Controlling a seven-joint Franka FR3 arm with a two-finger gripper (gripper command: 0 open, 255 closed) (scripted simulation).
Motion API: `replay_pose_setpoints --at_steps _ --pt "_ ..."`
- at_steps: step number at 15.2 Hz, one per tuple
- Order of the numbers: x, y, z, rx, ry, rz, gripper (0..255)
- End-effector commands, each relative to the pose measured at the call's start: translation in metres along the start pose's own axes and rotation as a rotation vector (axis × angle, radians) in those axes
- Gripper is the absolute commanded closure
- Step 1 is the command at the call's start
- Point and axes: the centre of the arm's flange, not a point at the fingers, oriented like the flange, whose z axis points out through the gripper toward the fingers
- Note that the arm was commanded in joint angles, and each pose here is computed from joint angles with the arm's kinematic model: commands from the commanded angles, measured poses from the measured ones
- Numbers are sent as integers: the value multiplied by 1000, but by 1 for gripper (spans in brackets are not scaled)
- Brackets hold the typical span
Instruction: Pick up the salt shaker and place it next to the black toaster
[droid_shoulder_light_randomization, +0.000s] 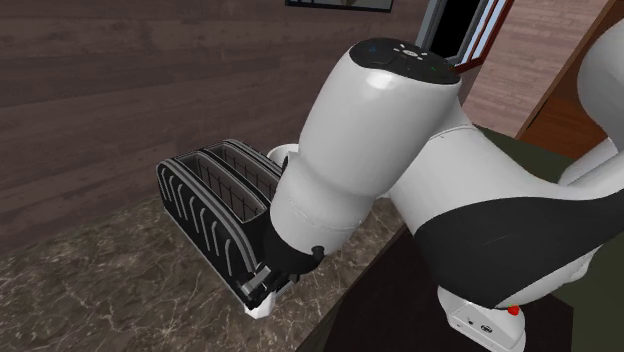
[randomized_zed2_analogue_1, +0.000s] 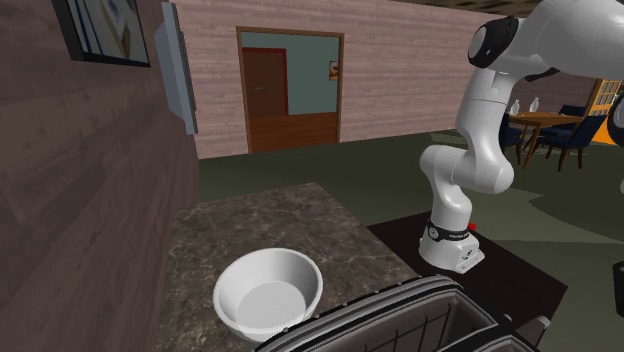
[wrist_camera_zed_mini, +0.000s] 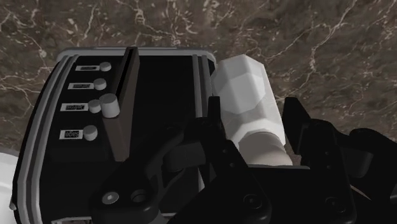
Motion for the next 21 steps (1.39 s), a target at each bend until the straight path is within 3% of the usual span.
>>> replay_pose_setpoints --at_steps 1,21 --pt "-3 1 9 1 1 0 255" --pt "-29 14 111 1 1 0 255"
